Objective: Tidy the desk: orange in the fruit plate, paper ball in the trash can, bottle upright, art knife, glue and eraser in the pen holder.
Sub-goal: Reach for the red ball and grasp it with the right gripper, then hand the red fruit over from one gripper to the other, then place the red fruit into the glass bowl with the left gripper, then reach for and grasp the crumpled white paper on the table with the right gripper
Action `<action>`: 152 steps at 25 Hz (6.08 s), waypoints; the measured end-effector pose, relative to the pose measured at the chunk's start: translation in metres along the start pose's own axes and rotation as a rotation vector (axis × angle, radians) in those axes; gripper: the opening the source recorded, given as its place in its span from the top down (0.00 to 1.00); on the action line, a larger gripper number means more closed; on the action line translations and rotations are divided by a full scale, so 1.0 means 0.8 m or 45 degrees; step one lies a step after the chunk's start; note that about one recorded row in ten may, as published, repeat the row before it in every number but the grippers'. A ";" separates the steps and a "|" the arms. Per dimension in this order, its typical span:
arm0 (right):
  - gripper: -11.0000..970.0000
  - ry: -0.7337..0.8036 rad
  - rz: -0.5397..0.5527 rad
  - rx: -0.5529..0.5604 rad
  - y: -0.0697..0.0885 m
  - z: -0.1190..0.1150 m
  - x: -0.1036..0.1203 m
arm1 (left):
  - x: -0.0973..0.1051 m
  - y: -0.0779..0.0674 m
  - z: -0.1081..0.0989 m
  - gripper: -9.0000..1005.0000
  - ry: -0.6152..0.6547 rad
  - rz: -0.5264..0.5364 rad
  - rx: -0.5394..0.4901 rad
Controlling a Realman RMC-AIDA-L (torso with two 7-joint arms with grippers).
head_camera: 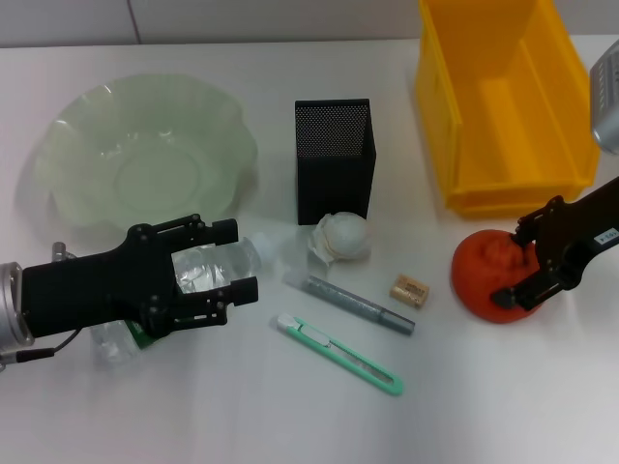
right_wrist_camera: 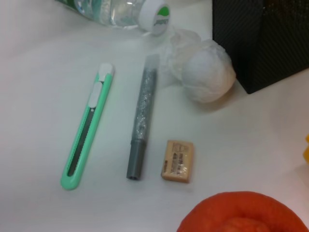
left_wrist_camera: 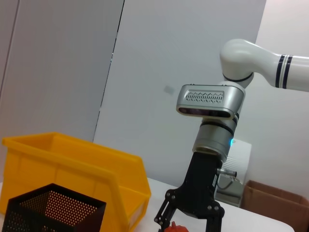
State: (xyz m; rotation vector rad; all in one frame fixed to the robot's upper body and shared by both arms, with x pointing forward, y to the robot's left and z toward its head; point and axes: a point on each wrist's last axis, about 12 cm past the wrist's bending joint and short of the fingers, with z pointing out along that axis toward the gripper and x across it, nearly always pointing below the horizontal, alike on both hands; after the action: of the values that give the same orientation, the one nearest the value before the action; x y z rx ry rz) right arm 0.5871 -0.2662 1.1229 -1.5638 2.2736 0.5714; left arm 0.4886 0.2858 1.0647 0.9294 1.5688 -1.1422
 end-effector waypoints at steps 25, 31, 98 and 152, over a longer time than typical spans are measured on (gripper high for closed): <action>0.78 -0.503 -0.069 -0.119 0.018 -0.052 0.023 | -0.003 0.002 -0.001 0.22 -0.017 0.011 -0.008; 0.83 -0.777 -0.137 -0.155 0.032 -0.047 0.031 | -0.008 0.003 0.006 0.22 -0.055 0.033 -0.014; 0.66 -1.225 -0.091 -0.163 0.059 0.061 -0.027 | -0.025 0.021 0.039 0.78 -0.143 0.133 -0.106; 0.23 -1.197 0.010 0.094 0.060 0.078 0.031 | 0.008 0.077 -0.002 0.50 -0.264 -0.080 -0.900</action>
State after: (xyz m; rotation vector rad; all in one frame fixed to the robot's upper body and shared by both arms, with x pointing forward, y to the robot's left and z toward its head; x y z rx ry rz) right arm 0.5355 -0.2397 1.0638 -0.9305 1.5459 0.9546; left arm 0.5435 0.3043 1.0438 0.2831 1.6595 -0.6129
